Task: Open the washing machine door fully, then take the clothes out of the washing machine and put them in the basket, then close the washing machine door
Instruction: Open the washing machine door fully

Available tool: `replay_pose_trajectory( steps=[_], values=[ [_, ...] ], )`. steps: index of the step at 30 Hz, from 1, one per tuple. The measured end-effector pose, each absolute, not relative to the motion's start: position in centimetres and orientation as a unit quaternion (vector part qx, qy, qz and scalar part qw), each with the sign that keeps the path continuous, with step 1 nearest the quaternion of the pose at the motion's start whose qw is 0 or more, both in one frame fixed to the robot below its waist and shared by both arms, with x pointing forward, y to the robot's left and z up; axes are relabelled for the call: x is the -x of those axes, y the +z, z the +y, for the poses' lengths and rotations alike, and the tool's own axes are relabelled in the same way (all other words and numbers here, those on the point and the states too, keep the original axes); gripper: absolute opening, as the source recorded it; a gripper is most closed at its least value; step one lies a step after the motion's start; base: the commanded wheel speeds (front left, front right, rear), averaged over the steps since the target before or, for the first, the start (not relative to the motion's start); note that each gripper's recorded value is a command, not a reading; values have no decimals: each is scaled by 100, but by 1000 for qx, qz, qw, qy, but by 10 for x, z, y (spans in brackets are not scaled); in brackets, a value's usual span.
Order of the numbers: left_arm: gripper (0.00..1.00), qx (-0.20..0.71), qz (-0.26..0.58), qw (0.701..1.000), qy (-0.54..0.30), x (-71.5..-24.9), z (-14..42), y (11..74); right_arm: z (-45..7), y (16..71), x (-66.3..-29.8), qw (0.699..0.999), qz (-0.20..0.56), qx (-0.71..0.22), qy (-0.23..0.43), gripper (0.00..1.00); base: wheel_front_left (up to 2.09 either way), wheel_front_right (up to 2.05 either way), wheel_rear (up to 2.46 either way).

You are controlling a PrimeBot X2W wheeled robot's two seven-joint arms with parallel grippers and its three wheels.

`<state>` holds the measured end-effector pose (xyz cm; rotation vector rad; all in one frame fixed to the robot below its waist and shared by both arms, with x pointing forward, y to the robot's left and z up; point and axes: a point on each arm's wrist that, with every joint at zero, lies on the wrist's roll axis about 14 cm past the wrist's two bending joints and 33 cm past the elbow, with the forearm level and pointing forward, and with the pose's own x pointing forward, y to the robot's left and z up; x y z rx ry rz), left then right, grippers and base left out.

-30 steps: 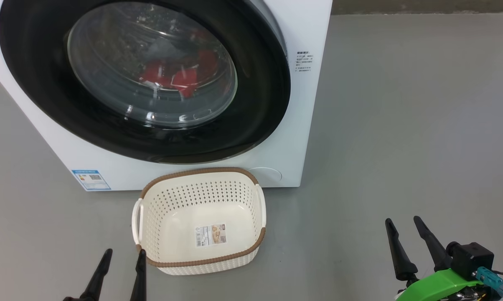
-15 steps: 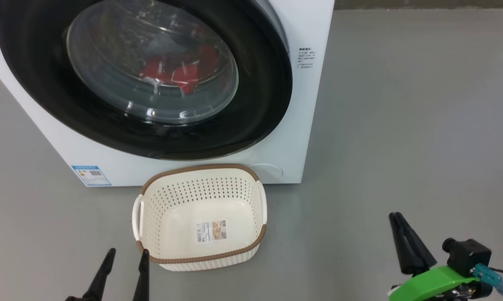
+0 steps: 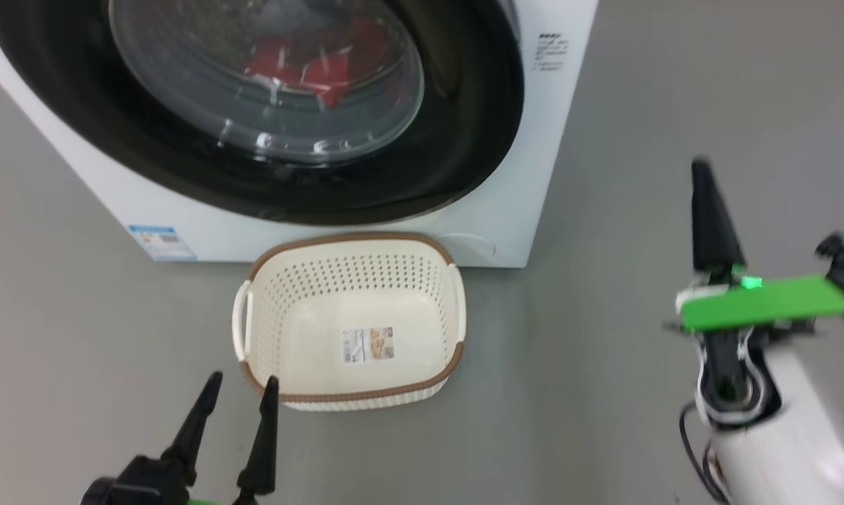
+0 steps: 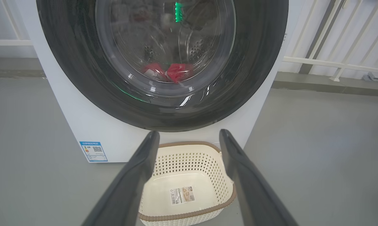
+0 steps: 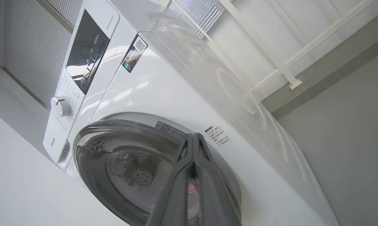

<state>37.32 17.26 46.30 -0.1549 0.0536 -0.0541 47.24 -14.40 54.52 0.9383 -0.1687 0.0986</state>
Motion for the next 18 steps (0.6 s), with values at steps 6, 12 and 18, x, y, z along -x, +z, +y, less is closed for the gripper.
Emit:
replay_pose_trajectory(
  steps=[6,12,18],
  values=[
    [100,89,27,995,-23,-385,174,461,-128,577,-514,824,-98,-552,85,0,0,0,0],
    [100,91,36,995,-15,-394,177,454,-112,593,-554,776,-68,-613,133,0,0,0,0],
    [100,99,46,994,-5,-401,181,446,-83,585,-584,734,15,-652,190,0,0,0,0]
  ],
)
